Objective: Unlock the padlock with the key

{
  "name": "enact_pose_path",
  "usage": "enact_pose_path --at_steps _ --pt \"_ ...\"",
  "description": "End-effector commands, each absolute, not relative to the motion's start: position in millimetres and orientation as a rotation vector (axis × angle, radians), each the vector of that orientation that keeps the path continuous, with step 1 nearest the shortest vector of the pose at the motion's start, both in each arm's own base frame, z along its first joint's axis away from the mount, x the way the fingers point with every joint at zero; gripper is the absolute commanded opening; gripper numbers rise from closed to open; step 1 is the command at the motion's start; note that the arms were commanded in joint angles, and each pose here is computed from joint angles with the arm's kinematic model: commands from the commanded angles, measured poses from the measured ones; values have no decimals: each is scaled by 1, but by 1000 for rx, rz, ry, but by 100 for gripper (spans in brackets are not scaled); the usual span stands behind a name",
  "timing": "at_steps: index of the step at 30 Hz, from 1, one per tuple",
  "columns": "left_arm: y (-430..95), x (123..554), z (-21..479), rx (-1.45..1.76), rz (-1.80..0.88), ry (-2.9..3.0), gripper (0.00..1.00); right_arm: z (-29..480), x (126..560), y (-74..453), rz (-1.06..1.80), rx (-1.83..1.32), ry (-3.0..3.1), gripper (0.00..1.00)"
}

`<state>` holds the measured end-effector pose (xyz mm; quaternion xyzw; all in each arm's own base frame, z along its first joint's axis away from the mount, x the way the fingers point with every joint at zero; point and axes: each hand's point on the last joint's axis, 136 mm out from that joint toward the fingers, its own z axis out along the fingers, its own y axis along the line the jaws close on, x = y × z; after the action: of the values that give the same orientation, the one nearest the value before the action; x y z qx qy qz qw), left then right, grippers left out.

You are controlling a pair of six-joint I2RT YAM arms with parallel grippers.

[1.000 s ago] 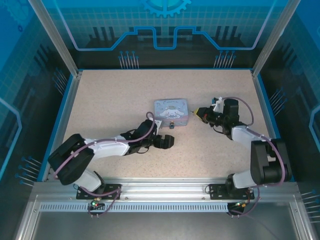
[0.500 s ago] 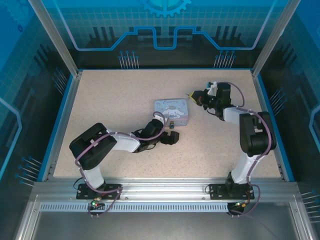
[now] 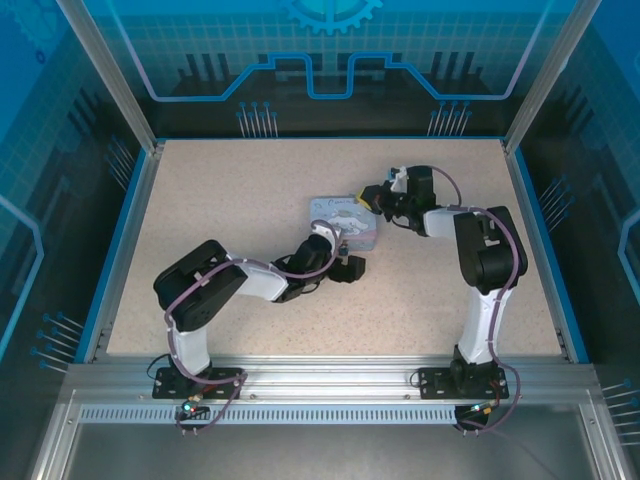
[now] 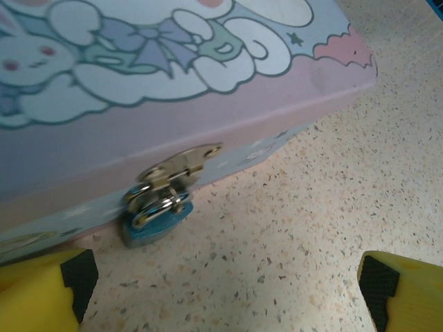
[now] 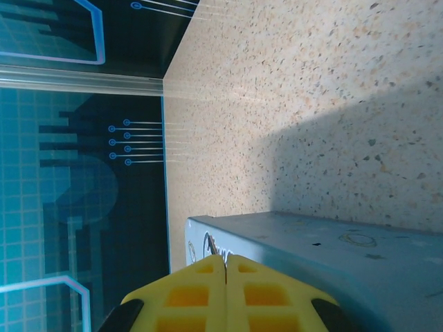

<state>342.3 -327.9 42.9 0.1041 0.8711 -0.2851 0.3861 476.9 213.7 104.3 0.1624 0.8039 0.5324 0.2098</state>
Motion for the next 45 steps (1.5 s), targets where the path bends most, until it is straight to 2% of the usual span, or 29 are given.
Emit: enact_pose_path --at_steps 1,10,19,27,30,38,45 --pt "-334 356 46 270 -721 2169 99 102 479 224 1494 426 2238 0" --pt "-339 362 39 255 -736 2156 99 89 479 226 1489 451 2260 0" --pt "-343 359 64 147 -934 2035 97 85 478 228 1486 448 2274 0" --pt "-333 375 41 80 -796 2119 96 87 478 229 1480 440 2281 0" --pt "-338 375 47 90 -836 2090 96 86 478 229 1479 439 2285 0" --pt "-339 362 82 29 -1032 1970 86 86 477 231 1480 436 2289 0" --pt "-335 365 69 -50 -1055 1981 81 85 478 230 1482 440 2291 0"
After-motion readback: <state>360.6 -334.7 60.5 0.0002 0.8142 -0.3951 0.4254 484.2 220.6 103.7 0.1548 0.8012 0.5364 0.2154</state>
